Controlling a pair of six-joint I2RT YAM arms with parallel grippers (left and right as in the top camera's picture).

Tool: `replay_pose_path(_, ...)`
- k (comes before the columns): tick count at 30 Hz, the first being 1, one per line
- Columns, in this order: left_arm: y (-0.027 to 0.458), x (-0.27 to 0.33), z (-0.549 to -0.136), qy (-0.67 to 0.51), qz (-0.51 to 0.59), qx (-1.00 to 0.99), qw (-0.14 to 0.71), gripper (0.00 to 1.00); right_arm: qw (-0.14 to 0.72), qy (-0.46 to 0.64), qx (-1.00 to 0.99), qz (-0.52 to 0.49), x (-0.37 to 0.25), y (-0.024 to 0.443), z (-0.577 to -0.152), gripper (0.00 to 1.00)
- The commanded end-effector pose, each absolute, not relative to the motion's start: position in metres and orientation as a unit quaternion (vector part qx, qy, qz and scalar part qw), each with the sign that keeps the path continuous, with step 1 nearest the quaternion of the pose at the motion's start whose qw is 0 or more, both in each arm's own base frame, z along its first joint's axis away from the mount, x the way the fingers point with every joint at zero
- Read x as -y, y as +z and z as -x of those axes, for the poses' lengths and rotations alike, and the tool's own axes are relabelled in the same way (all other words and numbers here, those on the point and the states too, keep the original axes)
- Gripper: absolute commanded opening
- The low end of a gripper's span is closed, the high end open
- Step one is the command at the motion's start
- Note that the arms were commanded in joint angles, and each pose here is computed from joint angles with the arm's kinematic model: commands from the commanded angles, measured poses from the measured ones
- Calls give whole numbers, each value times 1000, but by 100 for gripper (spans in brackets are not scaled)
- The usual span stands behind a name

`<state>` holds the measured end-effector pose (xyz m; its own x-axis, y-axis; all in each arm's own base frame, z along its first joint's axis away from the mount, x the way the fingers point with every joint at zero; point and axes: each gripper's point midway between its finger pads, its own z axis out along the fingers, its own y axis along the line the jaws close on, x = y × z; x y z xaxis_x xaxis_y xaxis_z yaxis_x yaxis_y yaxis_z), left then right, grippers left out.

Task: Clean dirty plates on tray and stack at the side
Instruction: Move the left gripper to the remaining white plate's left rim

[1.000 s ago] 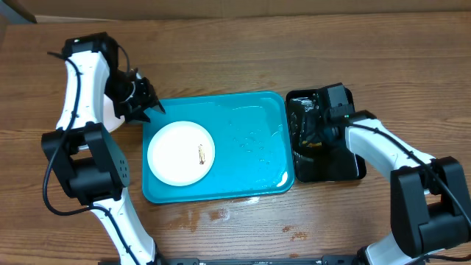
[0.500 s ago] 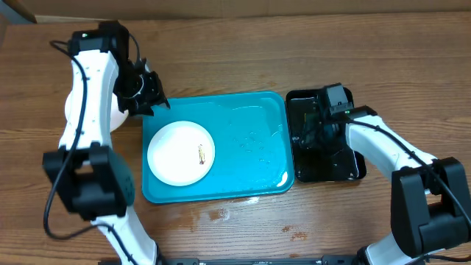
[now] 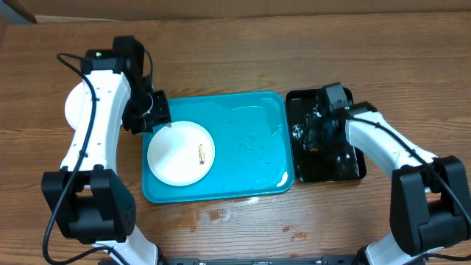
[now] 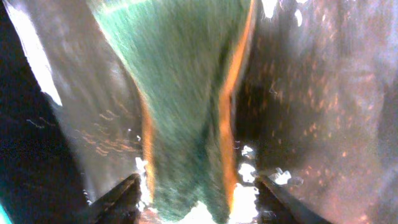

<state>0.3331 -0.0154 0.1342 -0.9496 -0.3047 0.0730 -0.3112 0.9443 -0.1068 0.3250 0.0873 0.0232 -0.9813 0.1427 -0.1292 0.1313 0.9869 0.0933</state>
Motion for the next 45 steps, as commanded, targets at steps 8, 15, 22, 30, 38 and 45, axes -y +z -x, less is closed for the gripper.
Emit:
replay_pose_path(8,125,6,-323,38,-165,986,3,49,152,46,-985,-68,-91,32,-376,72)
replay_pose_path(15,127,9,-320,49,-133,990,1,54,170,22,-983,-73,-84,9,-388,41)
replay_pose_path(22,113,22,-300,87,-100,990,44,57,180,22,-981,-74,-84,10,-393,12)
replay_pose_path(30,90,13,-278,68,-131,986,83,55,147,37,-986,-74,-89,6,-379,74)
replay_pose_path(38,83,-20,-283,26,-203,977,63,55,150,38,-985,-74,-90,6,-381,100)
replay_pose_path(45,81,-33,-289,21,-232,971,48,55,149,38,-985,-74,-90,6,-380,100)
